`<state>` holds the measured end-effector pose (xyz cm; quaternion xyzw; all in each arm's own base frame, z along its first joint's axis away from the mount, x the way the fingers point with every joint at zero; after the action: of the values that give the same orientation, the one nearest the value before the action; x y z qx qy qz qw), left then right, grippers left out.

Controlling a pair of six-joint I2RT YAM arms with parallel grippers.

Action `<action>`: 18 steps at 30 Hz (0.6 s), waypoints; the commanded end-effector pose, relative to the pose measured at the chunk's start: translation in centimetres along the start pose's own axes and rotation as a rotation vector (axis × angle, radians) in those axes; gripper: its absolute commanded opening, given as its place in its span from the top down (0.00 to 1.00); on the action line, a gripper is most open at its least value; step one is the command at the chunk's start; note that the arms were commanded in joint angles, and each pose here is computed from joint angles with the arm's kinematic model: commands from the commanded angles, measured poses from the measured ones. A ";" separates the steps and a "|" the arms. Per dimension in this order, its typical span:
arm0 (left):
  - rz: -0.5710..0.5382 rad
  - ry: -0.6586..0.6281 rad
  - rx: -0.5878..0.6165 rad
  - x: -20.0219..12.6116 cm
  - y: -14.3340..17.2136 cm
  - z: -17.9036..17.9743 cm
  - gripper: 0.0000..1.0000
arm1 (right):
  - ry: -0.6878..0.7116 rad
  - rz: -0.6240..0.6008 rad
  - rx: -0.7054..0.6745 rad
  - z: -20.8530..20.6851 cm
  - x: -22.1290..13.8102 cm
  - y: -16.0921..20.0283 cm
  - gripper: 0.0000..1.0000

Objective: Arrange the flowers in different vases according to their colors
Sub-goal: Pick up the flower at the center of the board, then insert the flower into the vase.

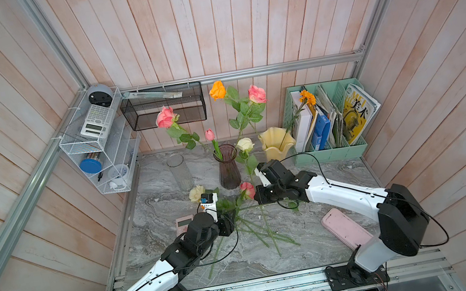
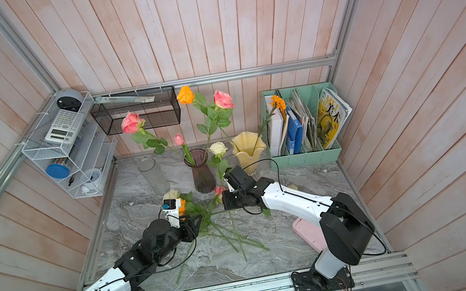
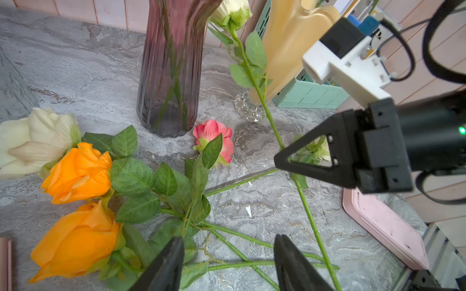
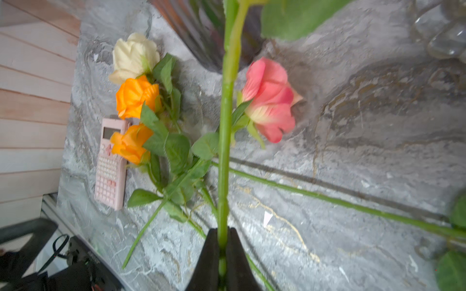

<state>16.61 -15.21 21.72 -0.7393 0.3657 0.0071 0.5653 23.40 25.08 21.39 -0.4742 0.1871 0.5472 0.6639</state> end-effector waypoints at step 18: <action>-0.112 0.359 -0.101 -4.2 -1.6 -2.4 0.36 | -0.200 -0.258 -0.259 7.9 -18.1 10.1 1.00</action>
<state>14.21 -14.53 24.09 -0.7651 0.4011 -0.0769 0.4978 5.66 22.23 30.32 -0.4904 0.0389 0.5825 0.6470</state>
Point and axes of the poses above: each gripper's point midway between its finger pads, its own x axis out along the fingers, its own z axis along the line the jaws close on, y = z × x, the point moved 10 cm from there along -x, back along the fingers, and after that the axes turned 1 degree about x, right-handed, at the moved point
